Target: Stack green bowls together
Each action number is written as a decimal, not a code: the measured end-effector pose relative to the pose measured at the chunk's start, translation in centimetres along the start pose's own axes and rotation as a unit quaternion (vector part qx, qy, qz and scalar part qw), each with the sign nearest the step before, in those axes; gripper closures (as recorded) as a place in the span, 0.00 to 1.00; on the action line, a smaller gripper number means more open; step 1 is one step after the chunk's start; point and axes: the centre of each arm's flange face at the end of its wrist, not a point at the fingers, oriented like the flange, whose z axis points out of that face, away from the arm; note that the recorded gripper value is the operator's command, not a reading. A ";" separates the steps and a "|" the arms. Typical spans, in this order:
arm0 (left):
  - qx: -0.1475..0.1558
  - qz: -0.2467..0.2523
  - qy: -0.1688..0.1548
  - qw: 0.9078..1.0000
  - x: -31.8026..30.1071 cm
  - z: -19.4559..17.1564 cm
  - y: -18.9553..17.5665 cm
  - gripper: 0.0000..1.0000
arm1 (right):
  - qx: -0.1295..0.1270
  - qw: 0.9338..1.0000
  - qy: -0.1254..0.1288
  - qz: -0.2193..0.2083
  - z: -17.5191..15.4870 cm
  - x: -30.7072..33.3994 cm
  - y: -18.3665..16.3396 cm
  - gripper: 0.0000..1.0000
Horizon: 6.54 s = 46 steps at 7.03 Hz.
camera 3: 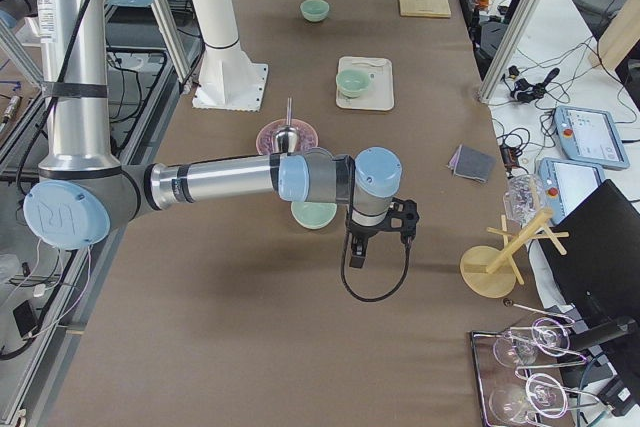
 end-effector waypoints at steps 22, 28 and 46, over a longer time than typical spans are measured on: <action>-0.030 -0.022 0.093 0.995 30.5 8.8 10.4 0.08 | -0.020 1.000 -0.006 -0.020 1.9 -3.5 -0.4 0.00; -0.052 -0.001 0.088 0.995 30.3 12.2 13.5 0.38 | -0.025 0.999 -0.007 -0.024 2.3 -4.5 -0.6 0.00; -0.081 -0.028 0.162 0.983 28.1 7.2 12.7 1.00 | -0.021 0.999 -0.012 -0.036 1.9 -5.9 -1.0 0.00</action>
